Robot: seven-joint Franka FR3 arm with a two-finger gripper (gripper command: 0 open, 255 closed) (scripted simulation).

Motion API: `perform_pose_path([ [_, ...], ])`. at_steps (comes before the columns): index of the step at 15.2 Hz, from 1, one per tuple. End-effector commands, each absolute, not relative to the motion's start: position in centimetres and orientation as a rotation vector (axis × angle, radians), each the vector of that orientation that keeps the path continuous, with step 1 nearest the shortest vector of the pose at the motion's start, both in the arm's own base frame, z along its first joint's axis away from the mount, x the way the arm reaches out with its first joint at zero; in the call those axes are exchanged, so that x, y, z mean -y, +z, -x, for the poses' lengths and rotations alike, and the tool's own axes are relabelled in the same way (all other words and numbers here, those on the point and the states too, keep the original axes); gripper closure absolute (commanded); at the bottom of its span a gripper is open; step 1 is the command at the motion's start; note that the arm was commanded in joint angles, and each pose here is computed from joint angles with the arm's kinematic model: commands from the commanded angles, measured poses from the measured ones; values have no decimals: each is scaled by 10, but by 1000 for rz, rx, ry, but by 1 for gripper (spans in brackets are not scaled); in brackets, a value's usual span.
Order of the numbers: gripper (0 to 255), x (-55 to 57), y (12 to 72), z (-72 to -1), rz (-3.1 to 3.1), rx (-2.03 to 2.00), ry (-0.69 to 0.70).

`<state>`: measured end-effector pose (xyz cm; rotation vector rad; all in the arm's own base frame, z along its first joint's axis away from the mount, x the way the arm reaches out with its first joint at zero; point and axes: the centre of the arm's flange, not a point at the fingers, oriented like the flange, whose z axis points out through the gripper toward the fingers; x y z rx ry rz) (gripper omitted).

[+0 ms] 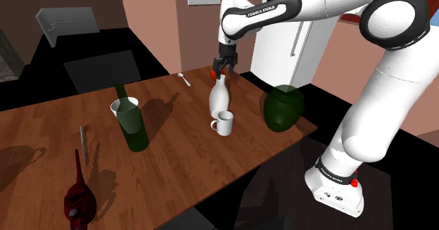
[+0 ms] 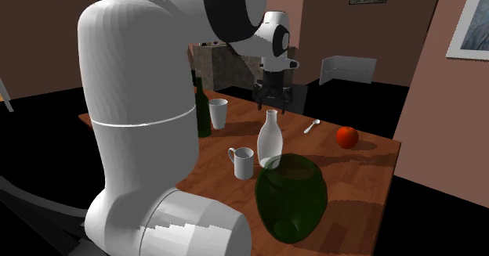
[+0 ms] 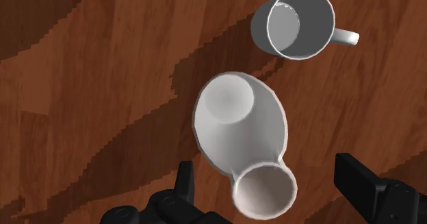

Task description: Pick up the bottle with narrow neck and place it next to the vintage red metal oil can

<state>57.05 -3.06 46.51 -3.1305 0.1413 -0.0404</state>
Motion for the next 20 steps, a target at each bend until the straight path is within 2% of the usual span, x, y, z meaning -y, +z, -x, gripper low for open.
perform_pose_path([
  [1,0,29,461,-585,3134,-140,-52],
  [8,0,29,421,-586,3134,-140,-52],
  [16,0,29,421,-586,3134,-140,-52],
  [17,255,29,421,-586,3134,-140,-52],
  [20,255,29,421,-586,3134,-140,-52],
])
